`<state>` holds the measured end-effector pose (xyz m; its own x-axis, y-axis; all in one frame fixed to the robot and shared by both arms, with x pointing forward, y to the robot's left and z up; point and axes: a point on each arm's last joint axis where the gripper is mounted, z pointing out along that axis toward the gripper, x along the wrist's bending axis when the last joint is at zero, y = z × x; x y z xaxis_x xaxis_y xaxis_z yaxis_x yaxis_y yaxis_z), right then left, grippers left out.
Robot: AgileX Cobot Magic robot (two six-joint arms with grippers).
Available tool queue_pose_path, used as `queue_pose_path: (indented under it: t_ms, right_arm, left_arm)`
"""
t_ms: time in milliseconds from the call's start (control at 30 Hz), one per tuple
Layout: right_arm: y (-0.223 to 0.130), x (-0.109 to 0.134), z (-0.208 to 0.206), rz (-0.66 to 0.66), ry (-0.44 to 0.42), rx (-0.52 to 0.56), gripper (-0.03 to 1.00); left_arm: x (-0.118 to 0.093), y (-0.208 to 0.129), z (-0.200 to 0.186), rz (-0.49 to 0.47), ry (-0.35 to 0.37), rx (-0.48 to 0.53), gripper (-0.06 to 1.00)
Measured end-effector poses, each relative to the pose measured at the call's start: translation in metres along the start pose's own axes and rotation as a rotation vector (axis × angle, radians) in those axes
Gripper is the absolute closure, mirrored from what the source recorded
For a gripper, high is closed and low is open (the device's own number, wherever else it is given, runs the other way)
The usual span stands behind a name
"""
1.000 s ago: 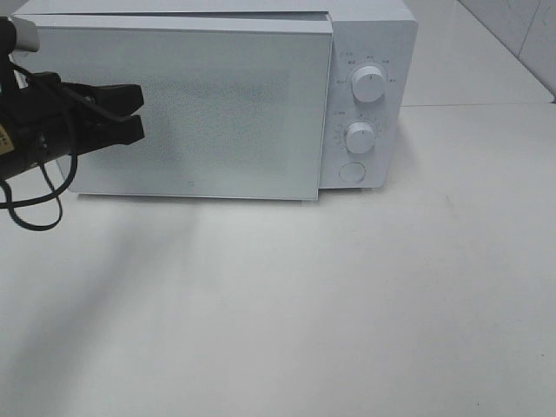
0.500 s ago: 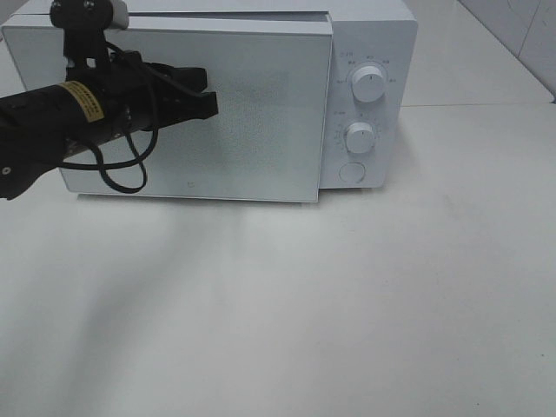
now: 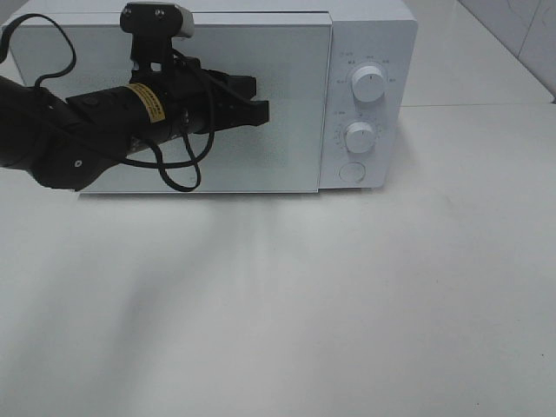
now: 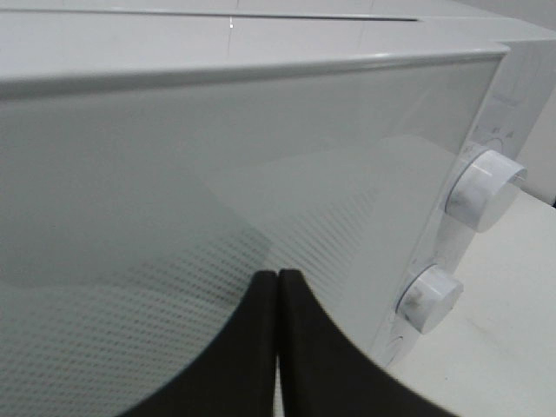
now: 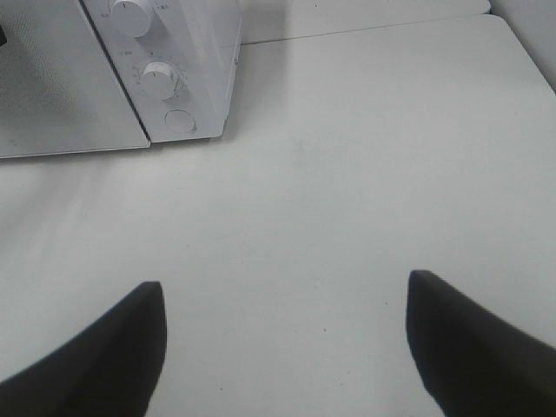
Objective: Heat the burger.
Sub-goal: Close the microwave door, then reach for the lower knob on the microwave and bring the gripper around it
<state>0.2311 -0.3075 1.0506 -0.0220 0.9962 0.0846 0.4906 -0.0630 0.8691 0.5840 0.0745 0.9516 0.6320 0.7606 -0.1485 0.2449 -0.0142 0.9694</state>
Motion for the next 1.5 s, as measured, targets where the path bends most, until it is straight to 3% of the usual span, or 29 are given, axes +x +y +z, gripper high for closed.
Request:
queue_pose_path:
  t_ms: [500,800,967,1000,1033,1067,1100,1133,1167,1200,1233,1267,1333,1467,1500]
  right_arm:
    - [0.0,0.0,0.0,0.0,0.0,0.0,0.24]
    - [0.0,0.0,0.0,0.0,0.0,0.0,0.24]
    - [0.0,0.0,0.0,0.0,0.0,0.0,0.24]
    - [0.0,0.0,0.0,0.0,0.0,0.0,0.24]
    - [0.0,0.0,0.0,0.0,0.0,0.0,0.24]
    - [0.0,0.0,0.0,0.0,0.0,0.0,0.24]
    - [0.0,0.0,0.0,0.0,0.0,0.0,0.24]
    - [0.0,0.0,0.0,0.0,0.0,0.0,0.24]
    - [0.0,0.0,0.0,0.0,0.0,0.0,0.24]
    - [0.0,0.0,0.0,0.0,0.0,0.0,0.24]
    - [0.0,0.0,0.0,0.0,0.0,0.0,0.24]
    - [0.0,0.0,0.0,0.0,0.0,0.0,0.24]
    - [0.0,0.0,0.0,0.0,0.0,0.0,0.24]
    - [0.0,0.0,0.0,0.0,0.0,0.0,0.24]
    - [0.0,0.0,0.0,0.0,0.0,0.0,0.24]
  left_arm:
    - [-0.008,0.001,0.02,0.057,-0.01,0.023,0.94]
    - [-0.016,0.003,0.01,0.013,0.046,0.141,0.94]
    - [-0.028,0.005,-0.01,0.016,0.061,0.256,0.93]
    - [-0.03,0.004,-0.014,0.02,0.066,0.292,0.89]
    - [-0.035,0.002,-0.021,0.027,0.079,0.366,0.74]
    - [-0.035,0.002,-0.021,0.027,0.079,0.366,0.74]
    - [-0.039,0.0,-0.028,0.036,0.097,0.455,0.5]
    - [-0.04,-0.001,-0.031,0.037,0.108,0.5,0.35]
    - [-0.04,-0.001,-0.031,0.037,0.108,0.5,0.35]
    - [-0.043,-0.002,-0.038,0.028,0.129,0.572,0.11]
    - [-0.043,-0.002,-0.042,0.02,0.142,0.61,0.05]
    - [-0.043,-0.002,-0.042,0.02,0.142,0.61,0.05]
    - [-0.044,-0.003,-0.054,-0.002,0.177,0.711,-0.02]
    - [-0.042,-0.004,-0.064,-0.009,0.21,0.809,-0.03]
    - [-0.042,-0.002,-0.073,-0.014,0.232,0.876,-0.03]
